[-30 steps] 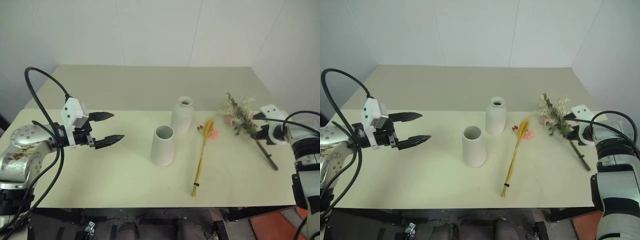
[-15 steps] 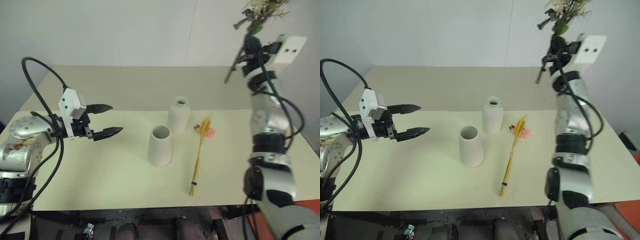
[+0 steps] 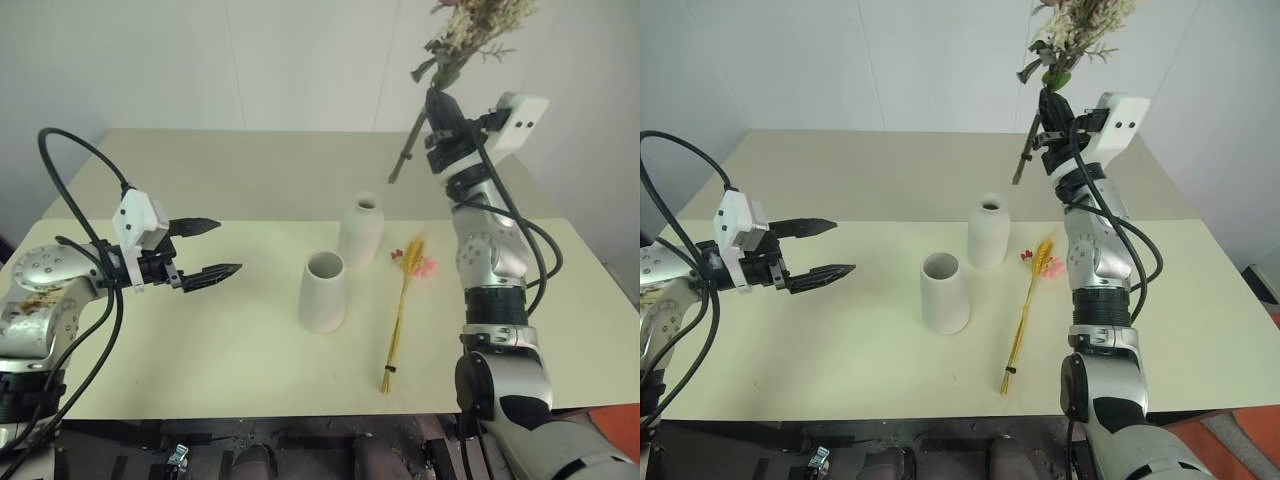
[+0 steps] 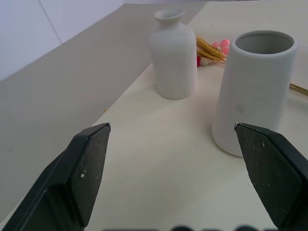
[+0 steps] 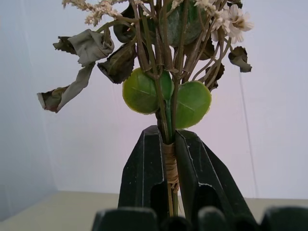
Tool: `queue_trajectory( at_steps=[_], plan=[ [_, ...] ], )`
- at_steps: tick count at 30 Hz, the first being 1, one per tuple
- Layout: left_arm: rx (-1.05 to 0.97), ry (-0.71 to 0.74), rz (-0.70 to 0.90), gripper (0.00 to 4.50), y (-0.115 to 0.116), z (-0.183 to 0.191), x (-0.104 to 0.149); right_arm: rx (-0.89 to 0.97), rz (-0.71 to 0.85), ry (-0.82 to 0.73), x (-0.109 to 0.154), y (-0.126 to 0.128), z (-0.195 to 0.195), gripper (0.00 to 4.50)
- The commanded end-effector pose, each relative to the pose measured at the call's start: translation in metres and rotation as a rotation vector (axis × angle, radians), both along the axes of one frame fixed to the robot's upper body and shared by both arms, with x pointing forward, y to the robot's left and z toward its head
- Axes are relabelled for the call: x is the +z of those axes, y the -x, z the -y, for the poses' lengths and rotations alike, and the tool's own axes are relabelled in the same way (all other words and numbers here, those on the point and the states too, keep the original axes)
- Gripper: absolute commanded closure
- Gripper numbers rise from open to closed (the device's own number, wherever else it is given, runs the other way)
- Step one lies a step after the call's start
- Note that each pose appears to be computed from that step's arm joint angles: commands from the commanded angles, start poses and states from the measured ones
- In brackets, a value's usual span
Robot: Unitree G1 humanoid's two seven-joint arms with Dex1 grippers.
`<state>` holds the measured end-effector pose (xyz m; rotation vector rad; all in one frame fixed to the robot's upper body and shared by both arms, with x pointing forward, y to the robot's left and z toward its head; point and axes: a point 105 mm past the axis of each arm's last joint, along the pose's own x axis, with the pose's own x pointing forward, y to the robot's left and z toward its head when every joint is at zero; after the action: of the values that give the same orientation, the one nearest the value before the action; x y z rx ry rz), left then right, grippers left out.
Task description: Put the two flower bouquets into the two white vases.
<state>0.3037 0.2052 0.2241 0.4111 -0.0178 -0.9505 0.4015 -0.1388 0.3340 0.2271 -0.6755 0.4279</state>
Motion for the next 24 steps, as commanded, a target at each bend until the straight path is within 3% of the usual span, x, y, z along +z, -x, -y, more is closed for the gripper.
queue_trajectory(
  at_steps=[1,9,17,24],
  plan=[
    [0.018,-0.014,0.049,0.00,0.004,-0.005,0.012,0.046,0.079,-0.008,0.020,0.022,-0.010,4.36],
    [0.025,-0.019,0.051,0.00,0.002,-0.007,0.013,0.071,0.040,0.022,0.005,0.030,-0.024,4.36],
    [0.006,-0.022,0.053,0.00,0.001,-0.003,0.015,0.076,-0.003,0.062,-0.010,0.019,-0.028,4.36],
    [0.004,-0.025,0.046,0.00,0.002,-0.003,0.013,0.064,-0.061,0.112,-0.038,0.013,-0.036,4.36]
  ],
)
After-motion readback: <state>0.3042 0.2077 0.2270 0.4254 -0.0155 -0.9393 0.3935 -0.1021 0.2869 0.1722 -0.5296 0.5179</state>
